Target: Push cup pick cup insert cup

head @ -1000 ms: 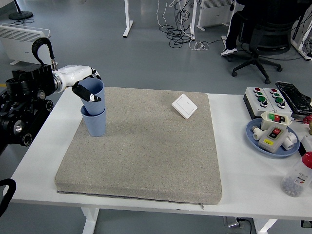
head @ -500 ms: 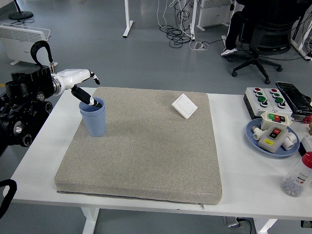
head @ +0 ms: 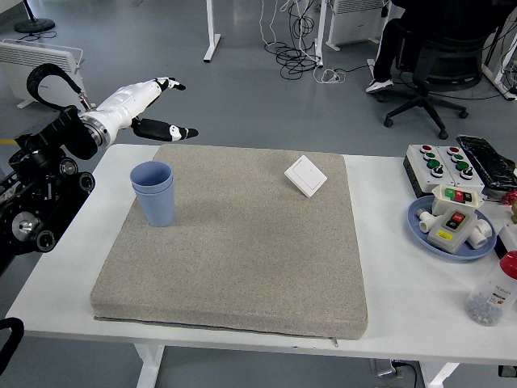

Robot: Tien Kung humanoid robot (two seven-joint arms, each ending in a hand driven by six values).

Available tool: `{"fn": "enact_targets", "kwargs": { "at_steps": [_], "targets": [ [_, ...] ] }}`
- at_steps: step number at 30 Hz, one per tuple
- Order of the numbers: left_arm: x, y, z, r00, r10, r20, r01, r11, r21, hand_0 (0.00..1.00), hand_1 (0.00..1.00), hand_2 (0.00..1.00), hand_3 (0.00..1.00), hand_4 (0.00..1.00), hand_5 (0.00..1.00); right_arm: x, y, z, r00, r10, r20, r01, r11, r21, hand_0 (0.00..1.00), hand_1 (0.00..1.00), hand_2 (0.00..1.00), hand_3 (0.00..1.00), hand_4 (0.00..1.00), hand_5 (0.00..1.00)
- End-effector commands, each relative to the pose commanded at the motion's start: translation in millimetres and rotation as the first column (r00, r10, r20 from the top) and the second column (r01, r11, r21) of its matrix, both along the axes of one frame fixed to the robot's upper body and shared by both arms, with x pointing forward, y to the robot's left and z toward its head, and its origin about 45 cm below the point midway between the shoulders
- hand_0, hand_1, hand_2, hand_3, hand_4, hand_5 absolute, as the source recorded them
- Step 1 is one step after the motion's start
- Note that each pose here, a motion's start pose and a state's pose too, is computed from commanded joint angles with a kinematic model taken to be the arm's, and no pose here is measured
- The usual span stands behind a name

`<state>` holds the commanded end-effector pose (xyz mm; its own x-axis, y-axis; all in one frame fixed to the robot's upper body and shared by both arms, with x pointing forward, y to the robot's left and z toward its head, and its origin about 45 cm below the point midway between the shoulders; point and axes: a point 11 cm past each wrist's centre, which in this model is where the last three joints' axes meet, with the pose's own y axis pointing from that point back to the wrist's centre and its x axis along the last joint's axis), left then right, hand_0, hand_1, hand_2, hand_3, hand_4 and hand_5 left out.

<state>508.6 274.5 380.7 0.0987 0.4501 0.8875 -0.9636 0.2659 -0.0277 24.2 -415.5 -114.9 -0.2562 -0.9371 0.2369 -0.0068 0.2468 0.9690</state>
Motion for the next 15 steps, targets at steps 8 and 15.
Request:
{"fn": "enact_targets", "kwargs": {
  "at_steps": [8,15],
  "targets": [
    [-36.2,-17,-24.6,0.999,-0.022,0.025,0.031,0.906,-0.422,0.759,0.800,0.842,0.760,0.664,0.815,-0.7,2,-0.6,1.000,-0.010,0.004,0.010,1.000,0.000,0.693,0.595,0.607,0.548,0.110,0.458],
    [-72.3,7,-62.9,1.000,-0.020,-0.018,0.000,0.655,-0.756,0.820,0.863,0.922,0.823,0.623,0.998,1.5,3,-0.9,1.000,-0.016,0.014,0.016,1.000,0.001,0.693,0.594,0.605,0.547,0.110,0.458]
  ]
}}
